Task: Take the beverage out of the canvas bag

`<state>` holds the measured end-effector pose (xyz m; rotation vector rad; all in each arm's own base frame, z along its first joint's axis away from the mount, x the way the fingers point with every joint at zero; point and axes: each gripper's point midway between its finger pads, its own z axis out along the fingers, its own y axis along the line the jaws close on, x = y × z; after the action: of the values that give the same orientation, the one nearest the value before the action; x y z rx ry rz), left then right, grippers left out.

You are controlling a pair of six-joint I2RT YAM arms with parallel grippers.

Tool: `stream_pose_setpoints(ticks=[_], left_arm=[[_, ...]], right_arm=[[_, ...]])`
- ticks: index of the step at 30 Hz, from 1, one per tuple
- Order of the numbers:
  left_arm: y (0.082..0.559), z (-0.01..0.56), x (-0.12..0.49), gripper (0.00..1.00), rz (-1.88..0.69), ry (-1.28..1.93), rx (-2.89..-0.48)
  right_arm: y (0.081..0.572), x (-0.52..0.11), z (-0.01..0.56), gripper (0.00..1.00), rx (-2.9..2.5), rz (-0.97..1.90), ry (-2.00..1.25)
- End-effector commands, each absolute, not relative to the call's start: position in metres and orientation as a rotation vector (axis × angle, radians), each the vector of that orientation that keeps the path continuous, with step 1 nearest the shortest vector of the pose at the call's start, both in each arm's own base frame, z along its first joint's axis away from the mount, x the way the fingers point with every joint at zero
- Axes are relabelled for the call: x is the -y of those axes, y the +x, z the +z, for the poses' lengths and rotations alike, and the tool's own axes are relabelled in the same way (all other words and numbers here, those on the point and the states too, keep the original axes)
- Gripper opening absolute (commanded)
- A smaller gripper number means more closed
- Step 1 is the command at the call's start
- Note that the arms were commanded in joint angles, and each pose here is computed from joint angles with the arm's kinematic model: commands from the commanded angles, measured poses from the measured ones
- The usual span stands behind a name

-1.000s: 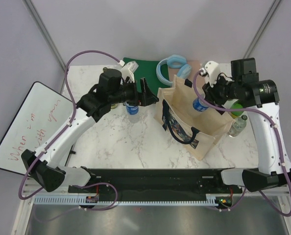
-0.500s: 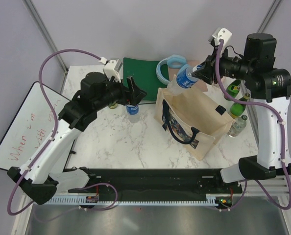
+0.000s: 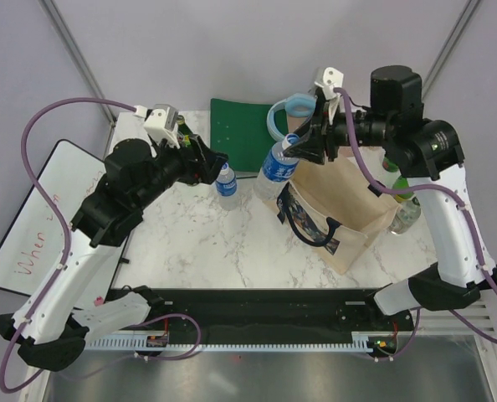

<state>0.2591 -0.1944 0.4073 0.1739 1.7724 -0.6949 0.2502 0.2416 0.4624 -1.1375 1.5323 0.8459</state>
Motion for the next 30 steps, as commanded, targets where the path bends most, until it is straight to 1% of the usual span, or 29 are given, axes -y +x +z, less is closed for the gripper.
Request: stream_pose_setpoints(ticks=[1, 8, 12, 16, 22, 25, 30], left_arm=[[0.26, 0.4, 0.179, 0.88, -0.608, 0.154, -1.771], [0.253, 0.384, 0.157, 0.88, -0.549, 0.067, -1.798], [0.246, 0.376, 0.148, 0.88, -0.533, 0.035, -1.808], [0.241, 0.367, 0.143, 0.88, -0.528, 0.016, -1.822], [0.236, 0.359, 0.136, 0.88, -0.519, -0.011, -1.831], [0.235, 0.354, 0.135, 0.88, -0.516, -0.012, -1.842], [0.235, 0.351, 0.135, 0.88, -0.511, -0.009, -1.849]], right_arm=[[0.224, -0.273, 0.479, 0.0, -1.307, 0.823, -1.295], [0.192, -0.317, 0.391, 0.0, -1.278, 0.763, -1.631], [0.186, -0.338, 0.36, 0.0, -1.235, 0.761, -1.706], [0.195, -0.351, 0.321, 0.0, -1.239, 0.751, -1.738], [0.218, -0.365, 0.283, 0.0, -1.276, 0.703, -1.684], [0.231, -0.373, 0.272, 0.0, -1.304, 0.688, -1.642], [0.25, -0.387, 0.272, 0.0, -1.334, 0.678, -1.549]])
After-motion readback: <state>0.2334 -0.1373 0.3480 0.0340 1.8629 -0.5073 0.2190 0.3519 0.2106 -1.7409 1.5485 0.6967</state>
